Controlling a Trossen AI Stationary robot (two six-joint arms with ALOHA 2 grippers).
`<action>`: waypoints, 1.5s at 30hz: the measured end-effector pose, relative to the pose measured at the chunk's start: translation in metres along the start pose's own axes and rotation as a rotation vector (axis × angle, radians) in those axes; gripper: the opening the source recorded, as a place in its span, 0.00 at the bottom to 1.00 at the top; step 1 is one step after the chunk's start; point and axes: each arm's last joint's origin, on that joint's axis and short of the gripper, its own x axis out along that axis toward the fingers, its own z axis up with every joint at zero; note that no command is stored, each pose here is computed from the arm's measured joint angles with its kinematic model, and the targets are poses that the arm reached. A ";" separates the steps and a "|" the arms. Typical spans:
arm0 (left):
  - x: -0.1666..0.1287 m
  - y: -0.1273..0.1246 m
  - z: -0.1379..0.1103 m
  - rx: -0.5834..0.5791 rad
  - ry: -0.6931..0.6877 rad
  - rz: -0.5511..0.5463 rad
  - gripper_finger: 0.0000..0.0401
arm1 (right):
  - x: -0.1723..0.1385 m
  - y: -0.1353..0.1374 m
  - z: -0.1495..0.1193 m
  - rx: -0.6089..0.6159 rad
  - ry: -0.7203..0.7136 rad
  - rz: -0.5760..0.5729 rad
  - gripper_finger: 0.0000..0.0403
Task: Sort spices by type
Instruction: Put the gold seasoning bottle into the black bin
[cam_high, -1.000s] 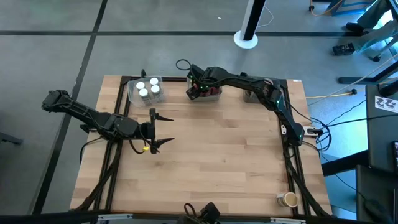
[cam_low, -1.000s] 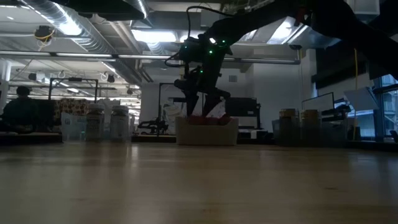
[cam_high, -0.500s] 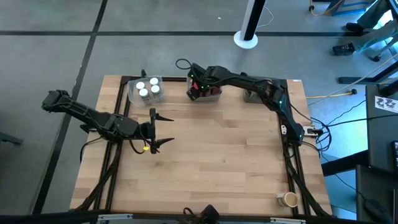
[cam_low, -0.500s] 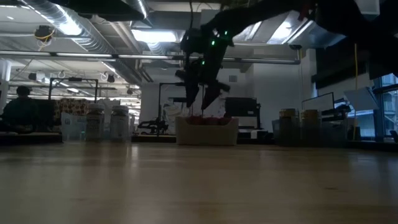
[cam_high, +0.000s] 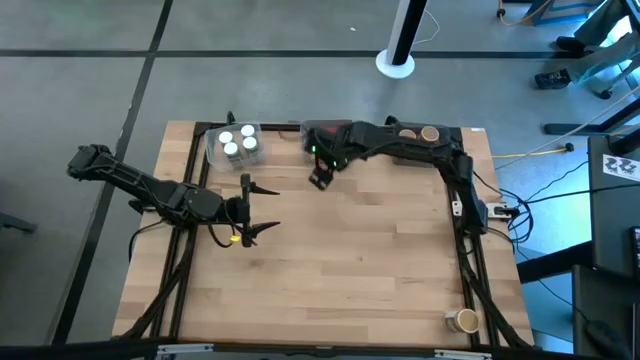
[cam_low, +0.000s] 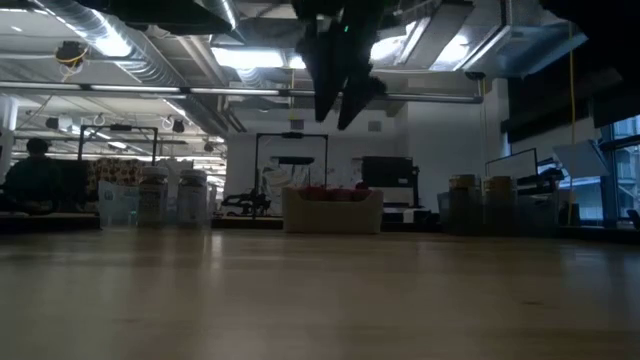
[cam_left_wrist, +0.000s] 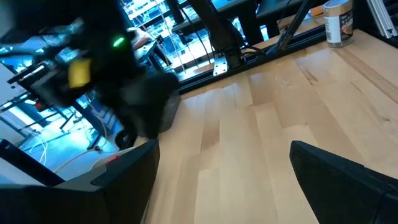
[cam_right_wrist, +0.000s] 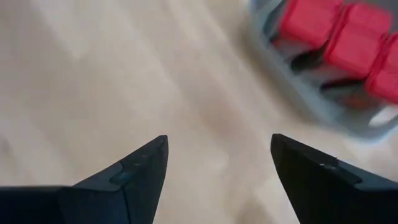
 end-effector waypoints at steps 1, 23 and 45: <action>0.000 0.000 0.000 -0.001 0.000 0.000 0.87 | -0.003 0.008 -0.006 -0.017 0.014 -0.004 0.71; 0.000 0.000 0.000 -0.009 0.004 -0.001 0.87 | -0.056 0.149 -0.151 -0.178 0.239 -0.090 0.71; 0.000 0.000 -0.001 -0.023 0.006 -0.002 0.87 | -0.097 0.208 -0.259 -0.021 0.306 -0.025 0.71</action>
